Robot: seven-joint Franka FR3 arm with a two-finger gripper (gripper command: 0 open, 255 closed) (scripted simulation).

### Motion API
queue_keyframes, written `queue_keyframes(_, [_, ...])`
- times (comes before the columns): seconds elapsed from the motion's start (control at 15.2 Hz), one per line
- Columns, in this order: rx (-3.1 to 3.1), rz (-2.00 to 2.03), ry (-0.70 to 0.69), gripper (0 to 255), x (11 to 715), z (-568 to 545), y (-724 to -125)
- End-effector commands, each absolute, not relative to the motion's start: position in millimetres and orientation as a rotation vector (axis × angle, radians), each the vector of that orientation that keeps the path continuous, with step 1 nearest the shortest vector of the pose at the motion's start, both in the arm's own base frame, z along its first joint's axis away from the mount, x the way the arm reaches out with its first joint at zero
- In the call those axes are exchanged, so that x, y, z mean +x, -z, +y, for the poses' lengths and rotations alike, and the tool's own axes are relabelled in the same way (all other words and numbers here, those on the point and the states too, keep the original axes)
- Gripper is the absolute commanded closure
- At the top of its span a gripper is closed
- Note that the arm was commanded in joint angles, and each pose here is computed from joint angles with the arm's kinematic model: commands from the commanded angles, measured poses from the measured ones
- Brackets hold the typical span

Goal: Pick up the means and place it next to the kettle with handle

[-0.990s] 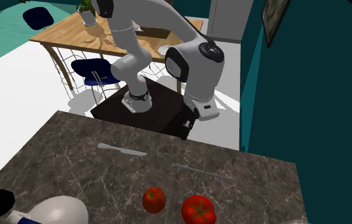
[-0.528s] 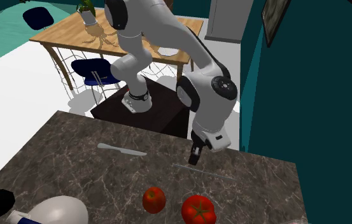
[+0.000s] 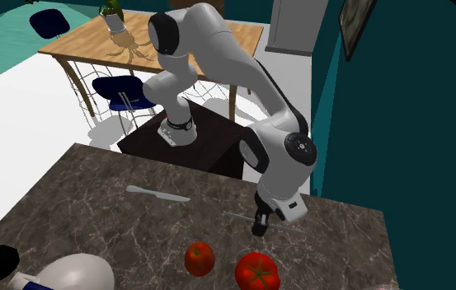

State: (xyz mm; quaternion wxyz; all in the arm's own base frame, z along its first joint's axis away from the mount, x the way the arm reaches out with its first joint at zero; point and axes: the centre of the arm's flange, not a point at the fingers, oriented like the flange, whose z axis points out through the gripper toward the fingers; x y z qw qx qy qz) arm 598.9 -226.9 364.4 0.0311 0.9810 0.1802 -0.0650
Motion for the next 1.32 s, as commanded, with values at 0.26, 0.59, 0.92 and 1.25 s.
queue_keyframes(0.26, [3.022, 0.556, 0.200, 0, 598, -229, -341])
queue_keyframes(0.59, [3.022, 0.556, 0.200, 0, 598, -229, -341])
queue_keyframes(0.92, [3.022, 0.556, 0.200, 255, 598, -229, -341])
queue_keyframes(1.25, [3.022, 0.556, 0.200, 255, 598, -229, -341])
